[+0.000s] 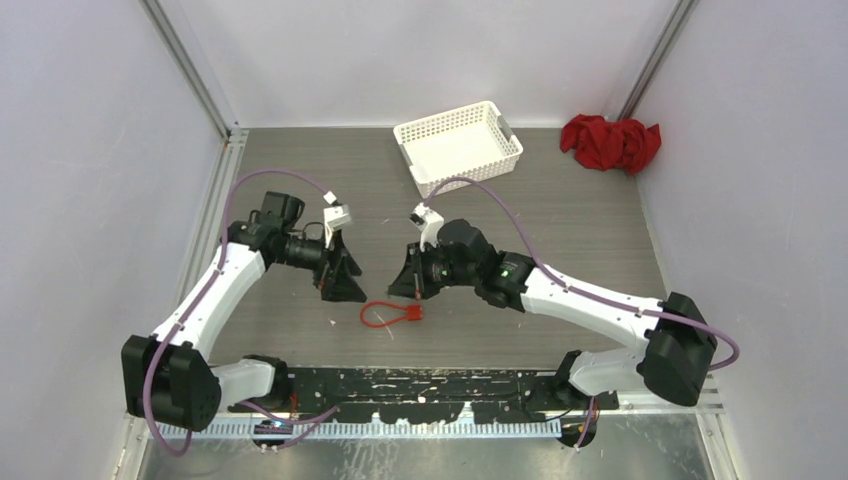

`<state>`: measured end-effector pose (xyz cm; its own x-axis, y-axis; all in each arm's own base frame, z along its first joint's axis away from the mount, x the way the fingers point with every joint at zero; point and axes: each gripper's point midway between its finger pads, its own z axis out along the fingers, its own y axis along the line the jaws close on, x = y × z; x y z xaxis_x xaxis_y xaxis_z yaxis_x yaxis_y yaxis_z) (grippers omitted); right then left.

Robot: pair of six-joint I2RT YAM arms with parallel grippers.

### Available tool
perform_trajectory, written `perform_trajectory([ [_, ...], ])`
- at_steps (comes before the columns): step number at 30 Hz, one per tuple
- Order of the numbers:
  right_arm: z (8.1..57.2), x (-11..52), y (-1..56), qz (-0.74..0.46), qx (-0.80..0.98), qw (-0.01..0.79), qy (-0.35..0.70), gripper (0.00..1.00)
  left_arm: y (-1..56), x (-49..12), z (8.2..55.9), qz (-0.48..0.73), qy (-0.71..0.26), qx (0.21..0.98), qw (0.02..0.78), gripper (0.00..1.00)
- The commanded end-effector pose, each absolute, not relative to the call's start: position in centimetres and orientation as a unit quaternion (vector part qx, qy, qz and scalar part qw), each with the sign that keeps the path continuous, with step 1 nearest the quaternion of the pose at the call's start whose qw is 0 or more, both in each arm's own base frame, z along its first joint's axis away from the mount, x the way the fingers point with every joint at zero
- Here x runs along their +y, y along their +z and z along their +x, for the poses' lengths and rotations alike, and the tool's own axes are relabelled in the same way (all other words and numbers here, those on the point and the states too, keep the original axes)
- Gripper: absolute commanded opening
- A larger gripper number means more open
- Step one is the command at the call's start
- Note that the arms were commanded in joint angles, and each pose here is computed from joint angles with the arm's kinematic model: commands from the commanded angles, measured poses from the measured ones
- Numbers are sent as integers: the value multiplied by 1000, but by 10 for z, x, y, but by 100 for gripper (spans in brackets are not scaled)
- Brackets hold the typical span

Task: Unlock with the key

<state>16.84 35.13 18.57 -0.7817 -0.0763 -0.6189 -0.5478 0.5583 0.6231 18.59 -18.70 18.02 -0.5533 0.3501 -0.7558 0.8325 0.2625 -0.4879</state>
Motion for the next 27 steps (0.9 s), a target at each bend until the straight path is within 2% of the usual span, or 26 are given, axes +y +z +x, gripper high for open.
perform_trajectory([
  [1, 167, 381, 244, -198, 780, 270, 529, 1, 218, -201, 158, 433, -531, 679, 263, 89],
  [8, 168, 394, 261, -188, 756, 243, 578, 1, 228, -204, 143, 457, -556, 642, 266, 80],
  [14, 165, 397, 263, -188, 749, 217, 597, 1, 220, -204, 156, 471, -529, 647, 281, 69],
  [24, 171, 404, 275, -189, 738, 209, 613, 1, 226, -210, 168, 471, -525, 649, 284, 67],
  [27, 175, 406, 276, -186, 739, 206, 614, 0, 231, -209, 172, 464, -513, 663, 285, 58],
])
